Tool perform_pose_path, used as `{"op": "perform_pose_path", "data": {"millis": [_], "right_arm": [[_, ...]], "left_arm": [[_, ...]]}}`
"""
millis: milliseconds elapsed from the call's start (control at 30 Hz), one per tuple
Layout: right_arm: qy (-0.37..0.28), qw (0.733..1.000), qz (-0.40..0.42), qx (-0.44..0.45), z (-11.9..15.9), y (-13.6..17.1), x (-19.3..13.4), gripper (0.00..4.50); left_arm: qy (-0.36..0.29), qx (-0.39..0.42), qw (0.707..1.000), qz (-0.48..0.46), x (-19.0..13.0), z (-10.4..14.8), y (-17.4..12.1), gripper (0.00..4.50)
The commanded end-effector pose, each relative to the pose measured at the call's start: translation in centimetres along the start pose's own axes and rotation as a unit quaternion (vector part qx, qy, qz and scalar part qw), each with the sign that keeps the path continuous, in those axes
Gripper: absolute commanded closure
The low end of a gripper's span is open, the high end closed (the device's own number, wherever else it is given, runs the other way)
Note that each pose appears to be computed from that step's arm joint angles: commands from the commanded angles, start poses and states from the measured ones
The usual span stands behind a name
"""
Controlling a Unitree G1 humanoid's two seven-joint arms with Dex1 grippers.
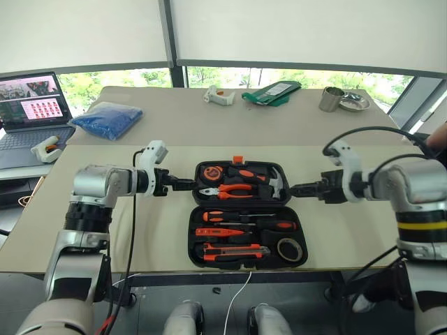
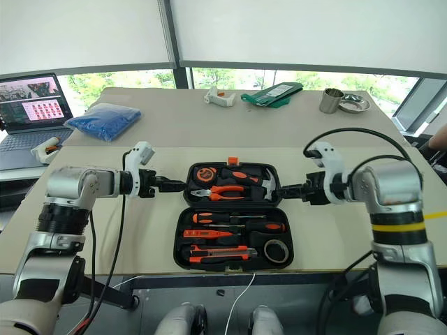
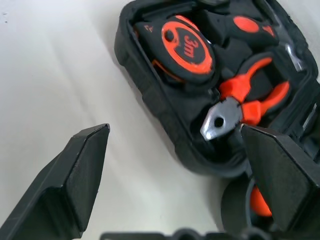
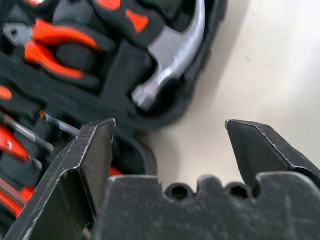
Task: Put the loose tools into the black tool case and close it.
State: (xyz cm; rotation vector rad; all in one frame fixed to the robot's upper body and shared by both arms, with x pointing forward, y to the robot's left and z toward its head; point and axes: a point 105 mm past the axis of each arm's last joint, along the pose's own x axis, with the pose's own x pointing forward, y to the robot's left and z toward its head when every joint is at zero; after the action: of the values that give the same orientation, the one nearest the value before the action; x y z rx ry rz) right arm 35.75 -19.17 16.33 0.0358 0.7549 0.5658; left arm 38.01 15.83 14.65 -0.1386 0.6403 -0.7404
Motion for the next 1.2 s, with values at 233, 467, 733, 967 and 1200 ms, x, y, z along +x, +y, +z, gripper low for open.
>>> {"op": "perform_pose_path", "data": {"millis": [233,467,733,967,1200], "right_arm": [[0.016,0.999,-0.046,-0.016,0.6,-1.2,2.1,0.32],[0.021,0.998,-0.057,0.009,0.4,-1.8,2.7,2.39],[0.013,0.996,-0.068,0.054,0.1,-2.4,3.2,4.50],[-0.135,0.990,0.009,0.024,4.0,0.0,2.8,4.50],[-0.299,0.926,-0.020,-0.230,5.8,1.4,-0.3,4.50]], "left_arm": [[-0.013,0.018,1.000,0.011,1.2,1.1,-0.4,0.00],[-0.001,0.003,1.000,0.009,2.1,0.2,-0.2,0.00],[-0.027,-0.022,0.999,0.026,2.7,0.5,0.3,2.15],[-0.146,0.001,0.989,-0.010,2.6,2.9,-0.7,4.45],[-0.356,0.106,0.928,0.001,-0.9,5.4,-0.6,4.45]]}}
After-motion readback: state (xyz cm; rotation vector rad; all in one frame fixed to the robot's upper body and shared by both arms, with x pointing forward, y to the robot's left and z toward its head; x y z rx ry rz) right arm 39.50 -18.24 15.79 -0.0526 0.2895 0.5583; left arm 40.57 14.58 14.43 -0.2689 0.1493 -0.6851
